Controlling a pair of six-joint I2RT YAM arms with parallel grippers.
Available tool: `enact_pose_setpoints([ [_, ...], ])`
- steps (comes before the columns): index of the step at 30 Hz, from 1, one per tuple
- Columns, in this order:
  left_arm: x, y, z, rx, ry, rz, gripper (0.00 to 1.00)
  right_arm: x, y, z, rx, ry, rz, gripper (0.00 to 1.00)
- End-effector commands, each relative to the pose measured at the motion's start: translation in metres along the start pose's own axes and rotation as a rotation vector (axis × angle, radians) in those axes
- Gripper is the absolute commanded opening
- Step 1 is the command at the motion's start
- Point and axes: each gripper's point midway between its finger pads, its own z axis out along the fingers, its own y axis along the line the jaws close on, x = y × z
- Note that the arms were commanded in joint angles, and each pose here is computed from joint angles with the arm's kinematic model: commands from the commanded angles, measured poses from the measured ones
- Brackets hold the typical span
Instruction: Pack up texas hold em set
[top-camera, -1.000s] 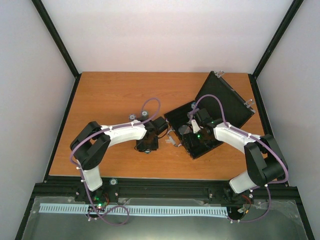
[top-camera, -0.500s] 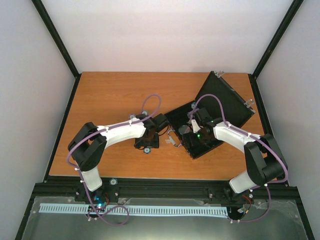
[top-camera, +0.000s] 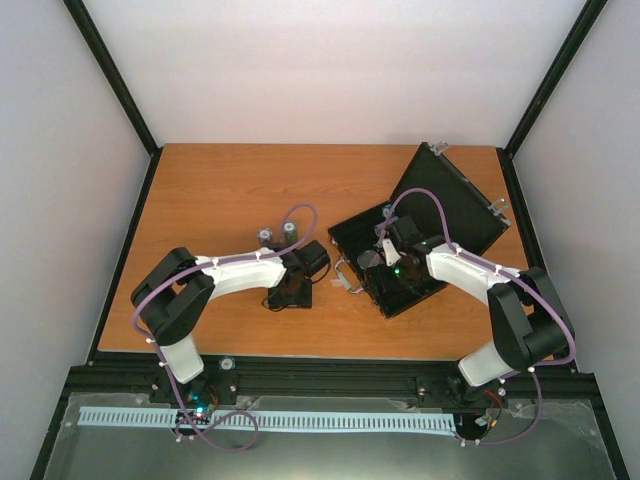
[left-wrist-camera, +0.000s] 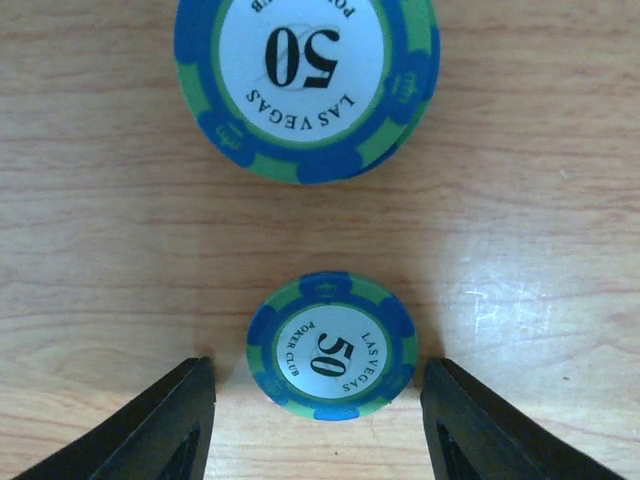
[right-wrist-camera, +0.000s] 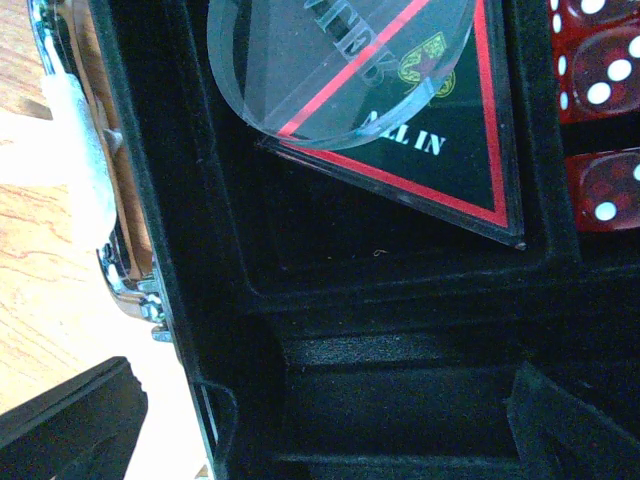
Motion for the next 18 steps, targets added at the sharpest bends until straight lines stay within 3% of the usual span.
enact_pose_setpoints([
  [1,0.007,0.004,0.016,-0.019,-0.001,0.057,0.59,0.011,-0.001,0.004,-0.005,0.050,0.023,1.00],
  [5,0.012,0.010,0.024,-0.040,0.016,0.074,0.56,0.011,-0.002,0.003,-0.002,0.048,0.021,1.00],
  [11,0.011,0.014,0.028,-0.071,0.014,0.110,0.44,0.012,-0.002,0.004,-0.003,0.052,0.026,1.00],
  [18,0.014,0.022,0.028,-0.099,0.016,0.119,0.40,0.012,-0.002,0.002,-0.002,0.048,0.027,1.00],
])
